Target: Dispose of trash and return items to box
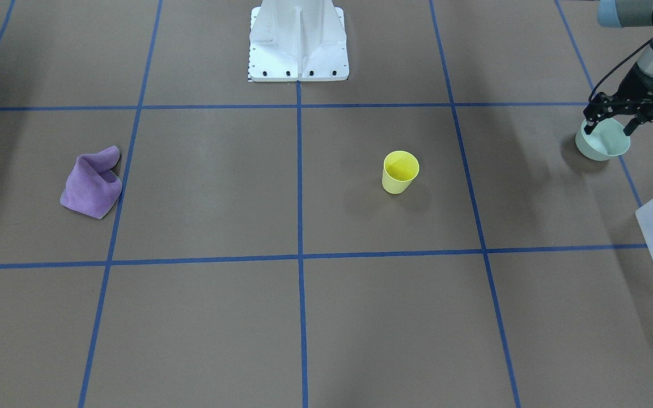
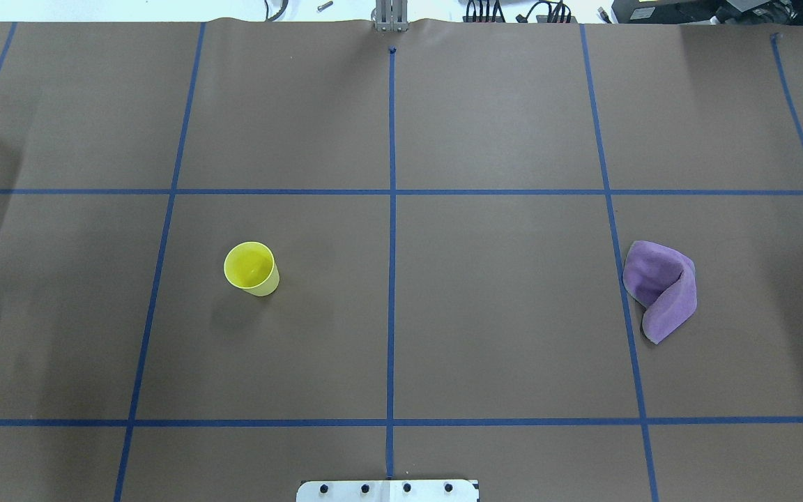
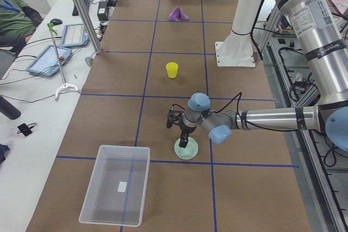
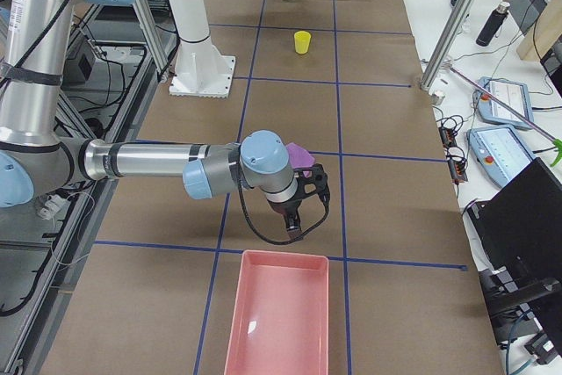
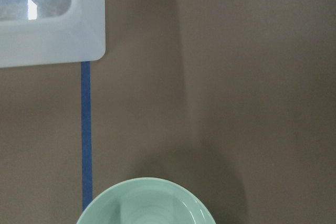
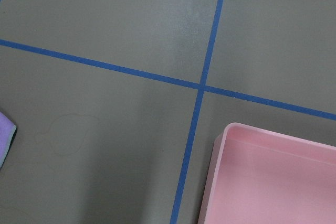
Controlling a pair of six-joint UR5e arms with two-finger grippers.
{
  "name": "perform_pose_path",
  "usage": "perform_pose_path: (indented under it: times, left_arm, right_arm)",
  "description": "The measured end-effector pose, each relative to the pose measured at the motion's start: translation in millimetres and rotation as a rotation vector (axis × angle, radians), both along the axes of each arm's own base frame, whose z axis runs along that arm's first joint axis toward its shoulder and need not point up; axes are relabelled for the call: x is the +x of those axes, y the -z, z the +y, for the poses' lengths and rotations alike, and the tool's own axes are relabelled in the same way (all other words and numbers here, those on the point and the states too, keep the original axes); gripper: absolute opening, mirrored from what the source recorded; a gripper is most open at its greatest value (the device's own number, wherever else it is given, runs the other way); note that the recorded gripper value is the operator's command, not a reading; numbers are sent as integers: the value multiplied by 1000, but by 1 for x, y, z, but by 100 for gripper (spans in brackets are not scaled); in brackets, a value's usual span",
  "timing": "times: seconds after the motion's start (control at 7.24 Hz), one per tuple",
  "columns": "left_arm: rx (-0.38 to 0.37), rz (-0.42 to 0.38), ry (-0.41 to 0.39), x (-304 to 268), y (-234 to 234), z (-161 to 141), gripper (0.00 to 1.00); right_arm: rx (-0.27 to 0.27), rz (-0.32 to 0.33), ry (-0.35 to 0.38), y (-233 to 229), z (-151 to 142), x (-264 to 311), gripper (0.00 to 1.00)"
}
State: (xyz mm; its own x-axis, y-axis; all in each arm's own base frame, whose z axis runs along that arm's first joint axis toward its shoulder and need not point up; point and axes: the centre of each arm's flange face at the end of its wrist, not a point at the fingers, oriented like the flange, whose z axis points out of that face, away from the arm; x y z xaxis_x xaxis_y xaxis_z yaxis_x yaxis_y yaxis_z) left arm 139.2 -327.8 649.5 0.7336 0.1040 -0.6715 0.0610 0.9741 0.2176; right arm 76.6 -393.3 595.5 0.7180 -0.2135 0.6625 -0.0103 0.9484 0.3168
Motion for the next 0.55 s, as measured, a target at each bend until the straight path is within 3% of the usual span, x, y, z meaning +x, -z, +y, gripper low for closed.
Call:
perform_pose_path:
  times: [0.41,0.55]
  left_arm:
    - [-2,-5,-29,30,-12,3,5]
    - [-6,-3,-33,34,-12,4,0]
  right_arm:
    - [-3,1,0,-1,1,0,100]
    - [-5,1,0,-2,1,0,100]
